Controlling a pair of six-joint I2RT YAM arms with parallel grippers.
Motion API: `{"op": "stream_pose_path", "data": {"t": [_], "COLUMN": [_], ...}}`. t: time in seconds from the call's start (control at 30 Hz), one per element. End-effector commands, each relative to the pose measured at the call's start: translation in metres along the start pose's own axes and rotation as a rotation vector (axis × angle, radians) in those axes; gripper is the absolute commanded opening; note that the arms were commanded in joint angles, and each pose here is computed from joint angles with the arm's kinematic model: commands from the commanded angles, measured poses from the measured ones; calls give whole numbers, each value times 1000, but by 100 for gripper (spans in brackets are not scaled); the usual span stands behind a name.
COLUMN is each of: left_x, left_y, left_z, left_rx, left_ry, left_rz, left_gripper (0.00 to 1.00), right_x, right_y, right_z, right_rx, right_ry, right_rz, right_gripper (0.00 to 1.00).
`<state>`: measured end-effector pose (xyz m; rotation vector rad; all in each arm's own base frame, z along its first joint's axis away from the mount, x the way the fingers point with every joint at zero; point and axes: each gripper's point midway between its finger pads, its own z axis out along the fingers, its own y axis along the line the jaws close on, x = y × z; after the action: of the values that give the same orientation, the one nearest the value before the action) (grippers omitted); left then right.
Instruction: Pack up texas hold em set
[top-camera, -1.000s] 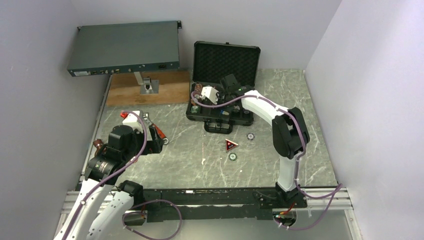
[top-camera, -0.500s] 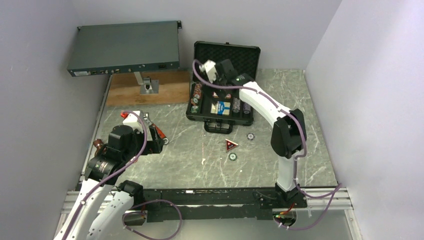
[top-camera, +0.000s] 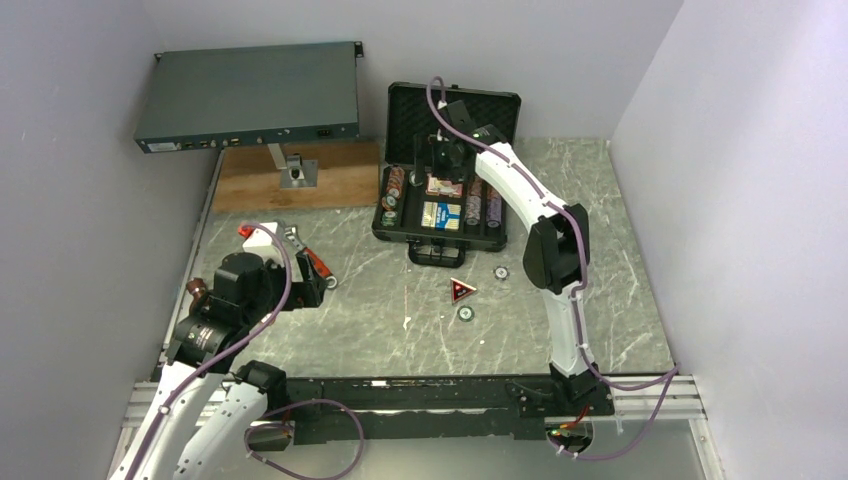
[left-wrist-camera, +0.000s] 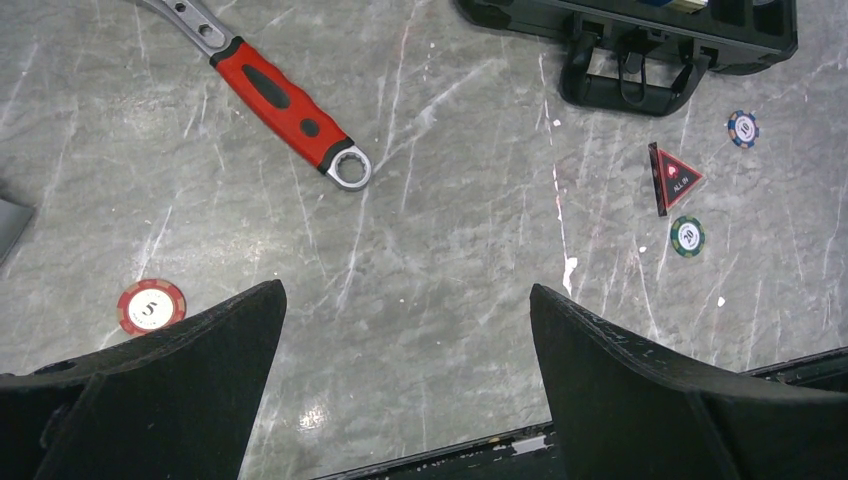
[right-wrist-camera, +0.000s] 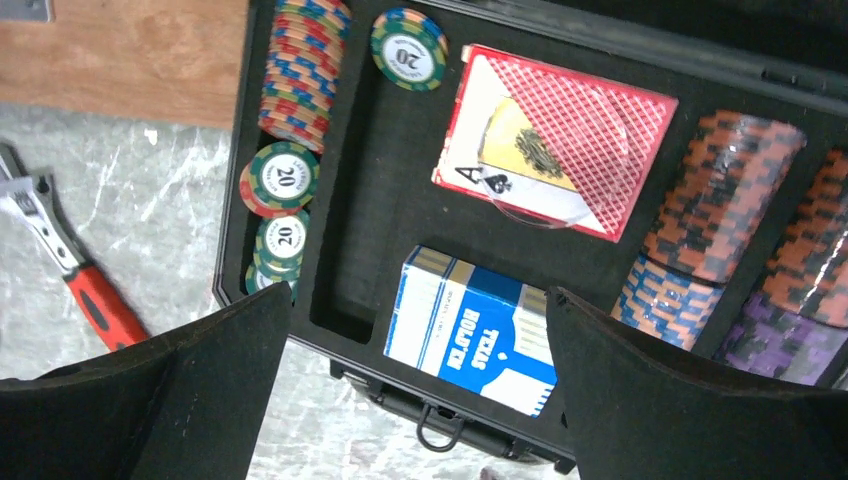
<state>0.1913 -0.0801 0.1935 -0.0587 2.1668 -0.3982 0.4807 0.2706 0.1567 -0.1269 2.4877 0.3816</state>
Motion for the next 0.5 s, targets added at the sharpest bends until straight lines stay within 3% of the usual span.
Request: {"op": "stream_pose_path", "data": {"t": [0.0,0.23,0.3,0.47], "left_x": [-9,-9,-8,-8], "left_y": [1,0,0,-2], "left_z": [-2,-1,-1,0], "left_rx": [-6,0,1,10], "left_ry": [-39,-39,-36,-30], "left_rz": [0,1,1,3], "left_gripper": [99,99,99,99], "right_x": [1,35,41,57], "right_y": [-3,-21,-24,-29], "right_z": [-3,23,29,42], "right_rx": [-5,82,93,112], "right_ry": [21,130,142,167], "right_rz": [202,279,292,305], "right_gripper": [98,32,24,22]}}
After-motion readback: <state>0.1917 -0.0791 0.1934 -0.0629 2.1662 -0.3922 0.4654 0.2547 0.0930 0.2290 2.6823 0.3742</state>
